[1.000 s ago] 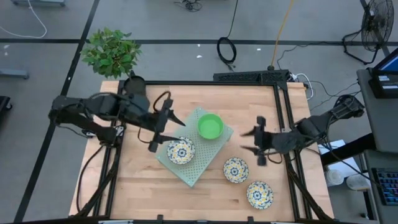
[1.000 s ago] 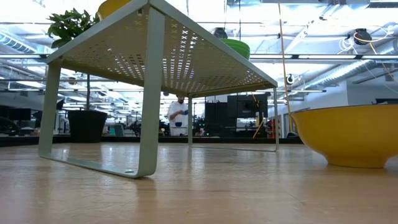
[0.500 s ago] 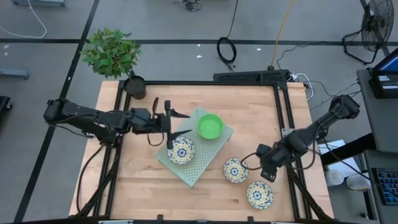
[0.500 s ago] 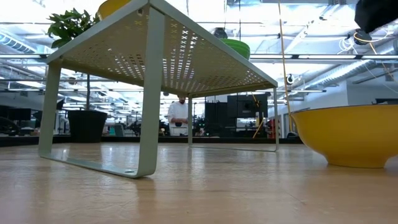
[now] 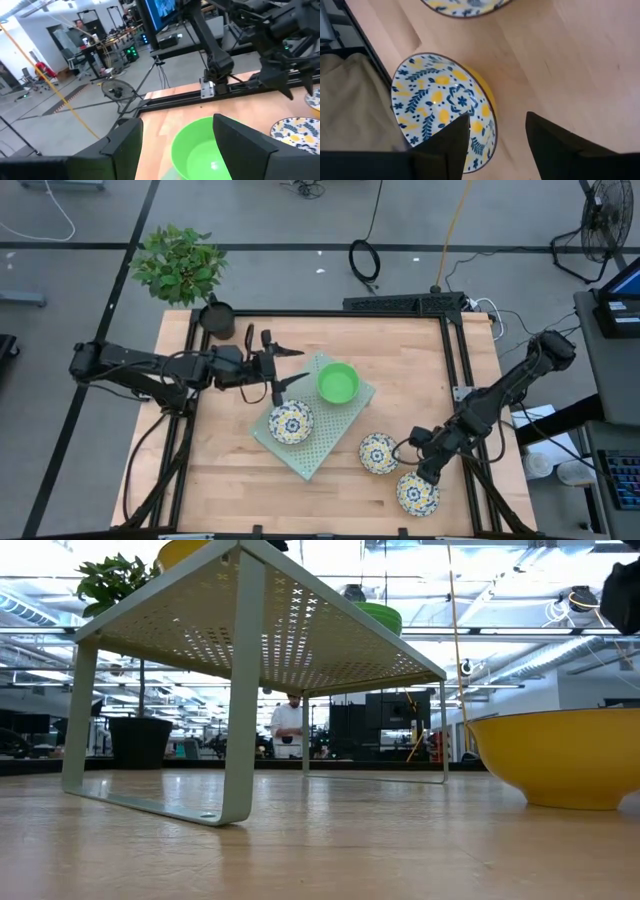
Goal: Pick & Place Mini bowls
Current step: Stack the bottom patterned bowl on the patterned bowl on the shelf
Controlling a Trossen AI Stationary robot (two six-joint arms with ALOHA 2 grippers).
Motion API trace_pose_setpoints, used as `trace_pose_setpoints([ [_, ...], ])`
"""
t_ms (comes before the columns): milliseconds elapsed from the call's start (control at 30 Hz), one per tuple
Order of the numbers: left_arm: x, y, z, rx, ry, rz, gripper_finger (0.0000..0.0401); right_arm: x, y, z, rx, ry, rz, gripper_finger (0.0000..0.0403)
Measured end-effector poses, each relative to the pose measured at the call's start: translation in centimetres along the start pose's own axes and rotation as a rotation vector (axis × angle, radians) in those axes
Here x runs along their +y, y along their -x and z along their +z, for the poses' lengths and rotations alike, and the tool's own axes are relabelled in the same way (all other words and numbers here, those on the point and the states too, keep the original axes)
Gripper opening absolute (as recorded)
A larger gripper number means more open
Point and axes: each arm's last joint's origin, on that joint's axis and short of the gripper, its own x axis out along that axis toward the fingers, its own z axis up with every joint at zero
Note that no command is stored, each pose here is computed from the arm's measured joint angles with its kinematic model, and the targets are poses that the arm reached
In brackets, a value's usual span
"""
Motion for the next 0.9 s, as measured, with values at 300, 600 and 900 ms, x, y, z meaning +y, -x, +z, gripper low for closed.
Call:
trace_pose_setpoints([
  [300,0.4,-0.1,-0.1,0.007,0.002,0.014,0.0244,-0.9,-1.7,-1.2,0.023,-0.02,0.044,0.0171],
  [600,0.4,-0.1,-0.1,0.007,0.001,0.013,0.0244,-1.3,-1.9,-1.5,0.04,-0.056,0.024,0.017],
  [900,0.4,-0.1,-0.2,0.008,-0.002,0.013,0.0244,-1.8,-3.0,-1.6,0.121,-0.056,-0.068,0.016],
])
